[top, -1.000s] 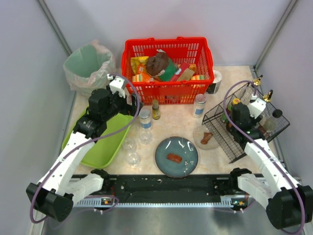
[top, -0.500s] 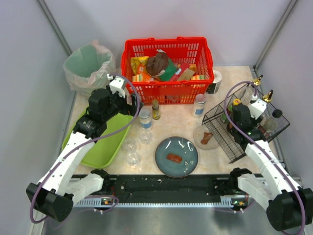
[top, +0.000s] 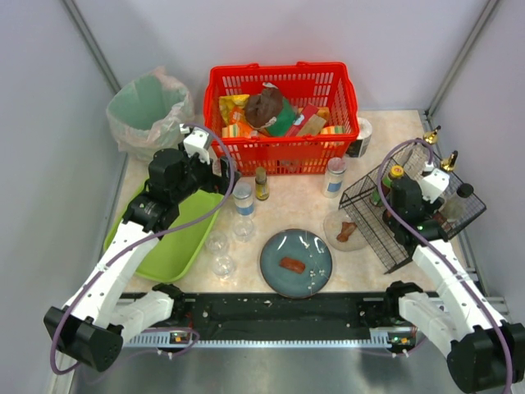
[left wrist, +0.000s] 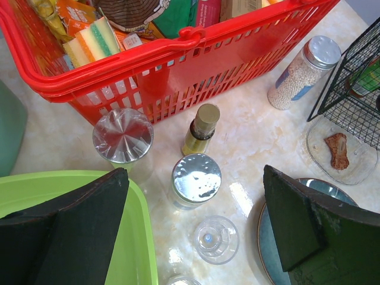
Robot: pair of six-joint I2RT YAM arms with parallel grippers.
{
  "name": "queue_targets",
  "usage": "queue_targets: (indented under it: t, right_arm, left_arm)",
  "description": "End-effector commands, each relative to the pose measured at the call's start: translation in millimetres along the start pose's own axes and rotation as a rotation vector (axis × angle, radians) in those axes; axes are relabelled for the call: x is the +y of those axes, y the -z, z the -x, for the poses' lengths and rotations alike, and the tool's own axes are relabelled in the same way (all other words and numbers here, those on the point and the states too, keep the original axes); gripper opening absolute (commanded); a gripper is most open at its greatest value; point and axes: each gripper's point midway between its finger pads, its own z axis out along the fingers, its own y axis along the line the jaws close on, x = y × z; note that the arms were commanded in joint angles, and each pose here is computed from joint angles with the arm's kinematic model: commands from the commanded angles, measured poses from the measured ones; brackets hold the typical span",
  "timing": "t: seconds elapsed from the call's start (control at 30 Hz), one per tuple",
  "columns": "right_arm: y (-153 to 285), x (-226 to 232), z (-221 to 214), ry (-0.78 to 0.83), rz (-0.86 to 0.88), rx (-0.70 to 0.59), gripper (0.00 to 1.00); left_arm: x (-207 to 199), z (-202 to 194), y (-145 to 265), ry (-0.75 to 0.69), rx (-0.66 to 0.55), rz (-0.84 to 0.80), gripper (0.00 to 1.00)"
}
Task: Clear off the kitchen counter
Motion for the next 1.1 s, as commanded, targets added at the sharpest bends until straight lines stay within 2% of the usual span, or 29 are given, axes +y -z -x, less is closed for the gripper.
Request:
queue_targets:
  t: [0.0,0.17,0.53,0.77,0.93,1.07]
  right_arm:
    - [2,3,33,-0.096,0.003,-0.106,0.72]
    - [9,9,45,-0.117,0.035,-0.117,0.8]
    - [43,11,90,-0.121,0.133,-0.187,0.82]
    - [75,38,108,0.005,0.337,-0.125,0.84]
    - [108,62,112,0.151,0.552,-0.069,0.86]
    - [140,79,123,0.194,0.725,-0.066,0.86]
  left_arm:
    - [-3,25,3,-0.016,-0.066,-0.005,0.98]
    - [-3,25,3,-0.013,-0.065,-0.003,0.98]
    - [-4,25,3,-0.014,-0.063,-0.004,0.98]
    - [-5,27,4,-0.01,-0.065,-0.009,0.98]
    - [-3,28,7,-0.014,-0.074,0.001,0.98]
    - [-7,29,6,-0.009,-0.074,-0.016,0.98]
